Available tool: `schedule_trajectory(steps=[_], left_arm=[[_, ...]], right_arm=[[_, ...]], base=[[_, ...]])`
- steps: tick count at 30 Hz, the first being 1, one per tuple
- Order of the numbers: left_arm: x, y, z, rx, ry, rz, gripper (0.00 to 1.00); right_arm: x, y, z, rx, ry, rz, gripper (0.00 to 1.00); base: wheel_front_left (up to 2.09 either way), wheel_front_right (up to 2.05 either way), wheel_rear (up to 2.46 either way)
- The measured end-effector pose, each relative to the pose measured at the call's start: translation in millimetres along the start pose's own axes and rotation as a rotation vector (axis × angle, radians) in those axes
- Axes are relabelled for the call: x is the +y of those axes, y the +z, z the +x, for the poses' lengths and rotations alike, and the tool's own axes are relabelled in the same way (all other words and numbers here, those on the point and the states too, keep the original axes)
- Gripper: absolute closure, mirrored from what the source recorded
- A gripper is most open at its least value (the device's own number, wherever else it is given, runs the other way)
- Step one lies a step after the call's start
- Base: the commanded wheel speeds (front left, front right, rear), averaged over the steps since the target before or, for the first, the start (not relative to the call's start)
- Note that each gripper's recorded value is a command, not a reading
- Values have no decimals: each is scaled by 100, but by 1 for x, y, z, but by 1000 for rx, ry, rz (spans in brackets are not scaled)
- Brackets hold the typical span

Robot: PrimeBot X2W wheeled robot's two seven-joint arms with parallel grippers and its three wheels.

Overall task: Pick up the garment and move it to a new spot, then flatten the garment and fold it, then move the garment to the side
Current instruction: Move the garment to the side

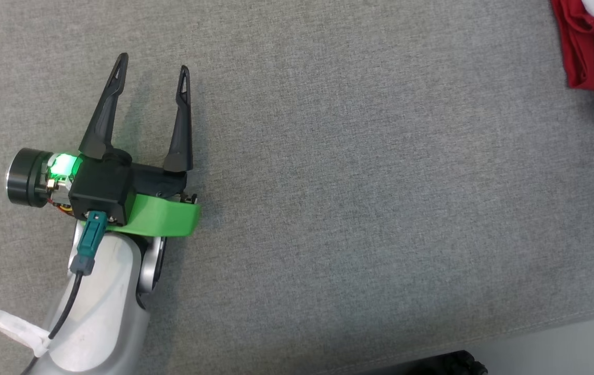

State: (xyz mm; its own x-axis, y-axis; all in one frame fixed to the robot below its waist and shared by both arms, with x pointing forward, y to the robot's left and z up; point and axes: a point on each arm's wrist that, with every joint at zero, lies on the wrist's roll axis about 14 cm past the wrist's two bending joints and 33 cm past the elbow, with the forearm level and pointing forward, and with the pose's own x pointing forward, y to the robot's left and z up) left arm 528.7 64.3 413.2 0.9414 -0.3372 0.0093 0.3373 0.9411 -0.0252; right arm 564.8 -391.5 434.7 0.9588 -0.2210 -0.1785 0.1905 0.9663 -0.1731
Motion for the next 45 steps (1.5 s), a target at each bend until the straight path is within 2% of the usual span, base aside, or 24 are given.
schedule_trajectory(steps=[6, 13, 25, 38, 45], left_arm=[[1, 8, -9, 2, 16, -5, 0], [-5, 24, -31, 9, 31, -15, 0], [-12, 45, -85, 32, 78, -41, 0], [20, 66, -161, 20, 231, -20, 0], [27, 76, -192, -4, 276, -19, 0]], right_arm=[[24, 4, -39, -88, 10, 90, 0], [52, 23, -106, -173, 44, 165, 0], [95, 32, -199, -206, 139, 234, 0], [132, 61, -249, -259, 261, 249, 0], [140, 70, -270, -269, 296, 233, 0]], base=[[0, 0, 0], [0, 0, 0], [0, 0, 0], [0, 0, 0], [0, 0, 0]])
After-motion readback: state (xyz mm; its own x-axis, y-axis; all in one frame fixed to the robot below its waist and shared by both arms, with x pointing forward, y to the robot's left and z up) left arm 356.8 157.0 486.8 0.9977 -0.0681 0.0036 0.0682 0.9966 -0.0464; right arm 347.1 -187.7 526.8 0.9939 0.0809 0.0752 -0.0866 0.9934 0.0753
